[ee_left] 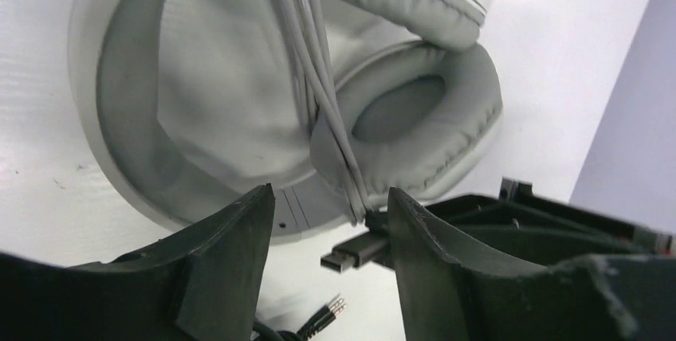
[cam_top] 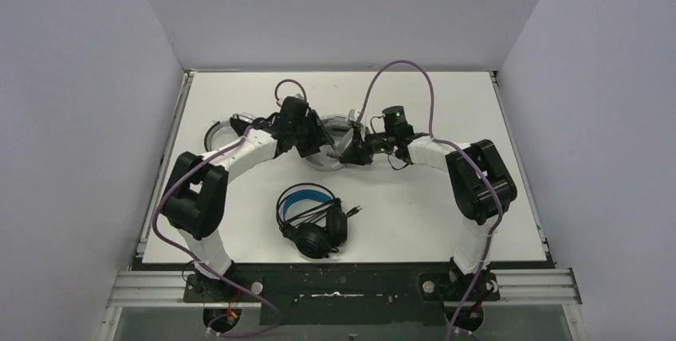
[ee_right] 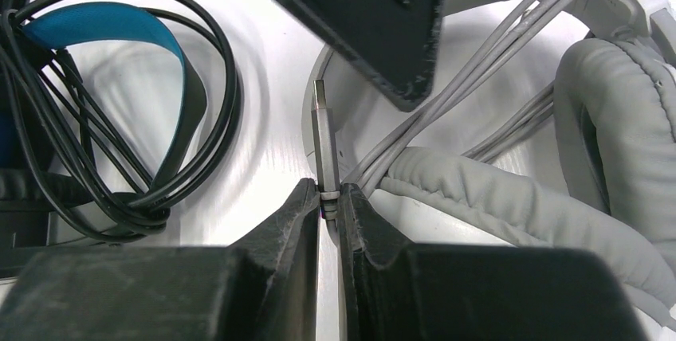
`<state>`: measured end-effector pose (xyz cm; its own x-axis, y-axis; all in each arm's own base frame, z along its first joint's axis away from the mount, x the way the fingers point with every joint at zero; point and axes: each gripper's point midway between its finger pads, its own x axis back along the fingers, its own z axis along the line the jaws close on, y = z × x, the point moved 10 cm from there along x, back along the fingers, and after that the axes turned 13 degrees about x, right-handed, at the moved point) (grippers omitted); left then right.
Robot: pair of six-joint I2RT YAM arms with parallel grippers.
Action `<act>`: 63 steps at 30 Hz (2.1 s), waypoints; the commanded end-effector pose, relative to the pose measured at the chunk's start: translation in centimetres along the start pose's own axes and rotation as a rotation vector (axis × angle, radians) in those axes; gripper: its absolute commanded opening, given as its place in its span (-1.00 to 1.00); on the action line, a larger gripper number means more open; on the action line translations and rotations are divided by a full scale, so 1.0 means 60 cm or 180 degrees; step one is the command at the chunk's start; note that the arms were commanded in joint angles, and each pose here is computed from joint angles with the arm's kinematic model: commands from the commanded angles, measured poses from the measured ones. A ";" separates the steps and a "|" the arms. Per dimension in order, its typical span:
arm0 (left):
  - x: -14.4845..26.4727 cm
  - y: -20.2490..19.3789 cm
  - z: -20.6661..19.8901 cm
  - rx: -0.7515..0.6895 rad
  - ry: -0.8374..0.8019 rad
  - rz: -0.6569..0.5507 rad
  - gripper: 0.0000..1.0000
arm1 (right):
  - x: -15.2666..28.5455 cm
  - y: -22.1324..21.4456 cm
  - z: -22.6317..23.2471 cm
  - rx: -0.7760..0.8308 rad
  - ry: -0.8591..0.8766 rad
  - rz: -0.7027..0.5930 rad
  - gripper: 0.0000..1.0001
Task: Wrap the headphones
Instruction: Adjust the headphones cable on the headphones.
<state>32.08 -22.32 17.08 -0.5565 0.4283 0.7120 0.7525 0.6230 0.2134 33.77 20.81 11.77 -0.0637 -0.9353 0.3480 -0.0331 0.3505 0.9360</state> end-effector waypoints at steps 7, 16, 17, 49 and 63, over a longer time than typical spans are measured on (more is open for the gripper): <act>-0.059 0.029 -0.018 0.0035 0.0164 -0.0191 -0.30 | 0.006 0.024 -0.007 -0.0070 -0.0323 -0.0040 -1.00; -0.069 0.022 0.000 -0.0042 -0.0058 -0.0111 -0.84 | 0.004 0.041 0.004 -0.0693 -0.0608 -0.0343 -1.00; -0.066 0.020 0.000 -0.0031 -0.0120 -0.0083 -0.88 | 0.004 0.040 0.007 -0.0845 -0.0671 -0.0345 -1.00; 0.017 0.000 -0.011 -0.0442 -0.0901 -0.0067 -1.00 | -0.030 0.069 0.020 -0.1946 -0.1312 0.1652 -1.00; -0.002 0.002 -0.041 -0.0347 -0.1005 0.0167 -1.00 | -0.056 0.108 0.010 -0.1673 -0.0928 0.1983 -0.80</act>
<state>31.97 -22.15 15.19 -0.5841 0.5612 0.5865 0.7910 0.5555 0.2562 32.90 26.05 15.87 -0.1587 -0.5344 0.8302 0.5837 0.6274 0.5155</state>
